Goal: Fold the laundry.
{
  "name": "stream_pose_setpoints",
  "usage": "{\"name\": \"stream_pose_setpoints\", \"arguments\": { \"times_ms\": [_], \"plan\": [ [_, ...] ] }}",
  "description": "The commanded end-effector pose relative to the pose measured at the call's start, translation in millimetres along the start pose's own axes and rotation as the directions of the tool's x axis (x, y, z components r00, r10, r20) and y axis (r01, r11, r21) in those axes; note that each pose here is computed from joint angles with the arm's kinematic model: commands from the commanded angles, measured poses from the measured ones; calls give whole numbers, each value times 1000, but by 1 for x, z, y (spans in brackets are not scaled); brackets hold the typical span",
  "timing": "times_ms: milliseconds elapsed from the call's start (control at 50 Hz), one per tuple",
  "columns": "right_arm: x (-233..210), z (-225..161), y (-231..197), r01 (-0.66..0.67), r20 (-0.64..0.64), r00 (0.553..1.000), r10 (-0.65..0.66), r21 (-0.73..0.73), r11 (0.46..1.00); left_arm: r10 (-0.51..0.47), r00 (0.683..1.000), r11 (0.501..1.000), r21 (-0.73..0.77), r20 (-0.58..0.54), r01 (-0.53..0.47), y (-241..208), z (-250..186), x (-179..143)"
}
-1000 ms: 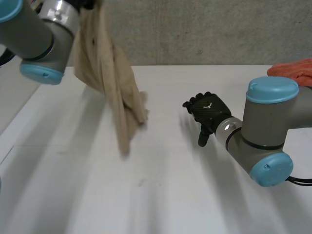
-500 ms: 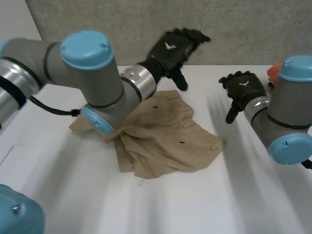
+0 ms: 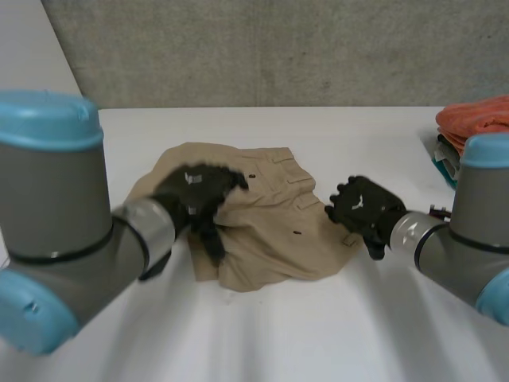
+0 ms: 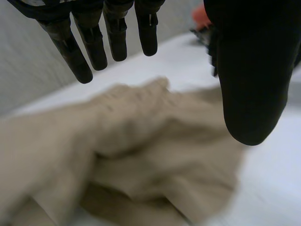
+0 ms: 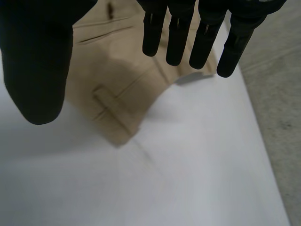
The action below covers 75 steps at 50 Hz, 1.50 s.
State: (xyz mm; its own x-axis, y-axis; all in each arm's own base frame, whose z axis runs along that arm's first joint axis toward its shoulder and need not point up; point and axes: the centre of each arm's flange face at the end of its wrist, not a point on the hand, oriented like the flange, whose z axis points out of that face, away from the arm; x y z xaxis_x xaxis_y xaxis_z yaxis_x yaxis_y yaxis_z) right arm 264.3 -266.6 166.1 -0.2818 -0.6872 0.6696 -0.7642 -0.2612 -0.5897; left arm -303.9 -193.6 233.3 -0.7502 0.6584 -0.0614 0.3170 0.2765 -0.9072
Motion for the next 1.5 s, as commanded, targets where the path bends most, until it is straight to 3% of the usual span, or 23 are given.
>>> {"name": "stream_pose_setpoints", "arguments": {
  "times_ms": [20, 400, 560, 740, 900, 1080, 1320, 1500],
  "plan": [
    [-12, 15, 15, -42, -40, 998, 43, 19, 999, -19, 998, 993, -119, -53, 12, 30, -7, 6],
    [-13, 39, 19, -147, -139, 977, 165, 127, 981, -27, 999, 992, -121, -20, 25, 36, 4, -6],
    [36, -15, -42, -235, -224, 921, 319, 332, 914, -5, 1000, 992, -124, 7, 6, 45, 25, -11],
    [53, -62, -90, -328, -183, 872, 454, 472, 819, 39, 997, 991, -131, 71, -29, 48, 46, -18],
    [45, -73, -99, -424, -165, 836, 523, 411, 807, 58, 995, 993, -110, 86, -48, 50, 73, -11],
    [40, -66, -99, -440, -182, 826, 534, 383, 812, 117, 991, 991, -65, 67, -113, 48, 93, 6],
    [39, -52, -85, -460, -191, 821, 538, 338, 821, 285, 941, 958, -67, 181, -278, 44, 119, 2],
    [43, -50, -78, -449, -212, 825, 524, 317, 836, 282, 925, 954, 24, 255, -298, -2, 89, -12]
  ]
}}
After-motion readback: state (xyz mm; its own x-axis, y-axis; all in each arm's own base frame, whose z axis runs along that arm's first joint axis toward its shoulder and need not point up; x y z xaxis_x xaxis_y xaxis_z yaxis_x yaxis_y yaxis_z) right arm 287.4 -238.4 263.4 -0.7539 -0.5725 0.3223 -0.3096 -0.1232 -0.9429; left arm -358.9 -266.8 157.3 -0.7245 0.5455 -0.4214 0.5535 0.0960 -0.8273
